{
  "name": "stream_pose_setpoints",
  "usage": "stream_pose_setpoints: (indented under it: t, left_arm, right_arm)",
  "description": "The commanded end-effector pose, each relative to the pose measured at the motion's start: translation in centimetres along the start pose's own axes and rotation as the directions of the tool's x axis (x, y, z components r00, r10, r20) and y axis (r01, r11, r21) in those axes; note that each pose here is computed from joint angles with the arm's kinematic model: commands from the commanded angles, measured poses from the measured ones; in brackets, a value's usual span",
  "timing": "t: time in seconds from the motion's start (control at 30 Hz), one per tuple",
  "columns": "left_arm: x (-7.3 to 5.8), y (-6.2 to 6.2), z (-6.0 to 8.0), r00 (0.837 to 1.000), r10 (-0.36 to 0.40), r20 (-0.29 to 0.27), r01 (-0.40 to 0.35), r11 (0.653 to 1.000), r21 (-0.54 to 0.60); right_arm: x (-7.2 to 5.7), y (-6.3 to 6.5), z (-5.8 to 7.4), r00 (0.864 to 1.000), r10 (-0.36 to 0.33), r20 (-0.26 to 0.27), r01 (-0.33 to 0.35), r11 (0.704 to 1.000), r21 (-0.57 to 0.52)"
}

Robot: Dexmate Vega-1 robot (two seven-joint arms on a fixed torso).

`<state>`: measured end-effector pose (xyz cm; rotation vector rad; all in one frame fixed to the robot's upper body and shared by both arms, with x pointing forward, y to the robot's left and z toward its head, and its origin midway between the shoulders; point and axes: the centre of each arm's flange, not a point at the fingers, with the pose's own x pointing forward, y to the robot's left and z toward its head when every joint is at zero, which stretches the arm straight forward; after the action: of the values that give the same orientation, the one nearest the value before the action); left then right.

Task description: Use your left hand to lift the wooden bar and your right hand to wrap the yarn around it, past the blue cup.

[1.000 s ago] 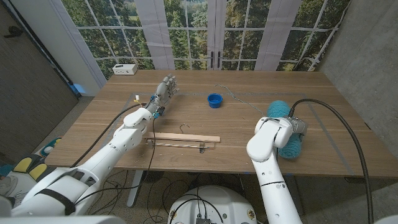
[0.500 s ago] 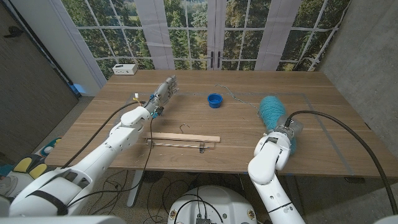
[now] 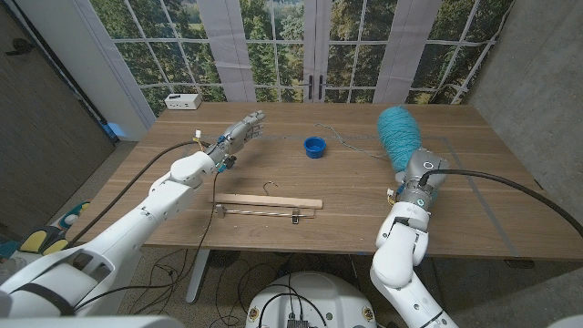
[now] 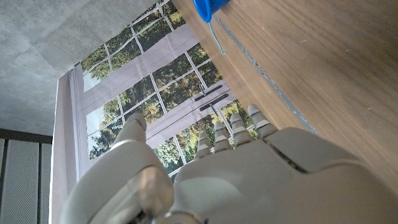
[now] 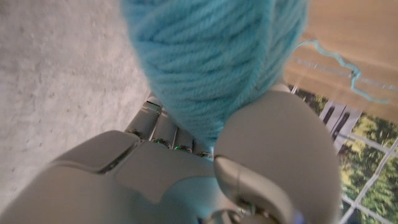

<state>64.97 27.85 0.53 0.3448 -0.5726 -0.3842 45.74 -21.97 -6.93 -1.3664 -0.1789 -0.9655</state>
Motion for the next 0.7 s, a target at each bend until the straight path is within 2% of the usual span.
stream_pose_setpoints:
  t: [0.03, 0.1, 0.33, 0.53, 0.67, 0.7]
  left_arm:
    - [-1.7, 0.0, 2.2, 0.998, -0.038, -0.041, 0.045, 0.98, 0.193]
    - [-2.2, 0.0, 2.6, 0.998, -0.035, -0.044, 0.044, 0.971, 0.235]
    - [-3.5, -0.1, 3.0, 0.997, -0.04, -0.061, 0.055, 0.96, 0.275]
    - [-4.8, -0.6, 3.8, 0.996, -0.05, -0.079, 0.074, 0.937, 0.342]
    - [-6.0, -1.1, 5.0, 0.994, -0.047, -0.094, 0.084, 0.895, 0.437]
    - [-6.0, -1.1, 5.0, 0.994, -0.046, -0.096, 0.083, 0.895, 0.438]
  right_arm:
    - [-0.8, -4.8, -1.2, 0.958, -0.281, 0.06, 0.279, 0.959, 0.042]
    - [-0.9, -5.4, -1.7, 0.955, -0.29, 0.06, 0.288, 0.957, 0.045]
    - [-1.3, -7.1, -3.1, 0.95, -0.307, 0.062, 0.304, 0.951, 0.059]
    - [-1.7, -7.8, -3.7, 0.946, -0.318, 0.059, 0.313, 0.947, 0.07]
    - [-2.1, -8.1, -4.0, 0.941, -0.332, 0.059, 0.328, 0.942, 0.079]
    - [-2.1, -8.1, -4.0, 0.941, -0.333, 0.059, 0.328, 0.941, 0.079]
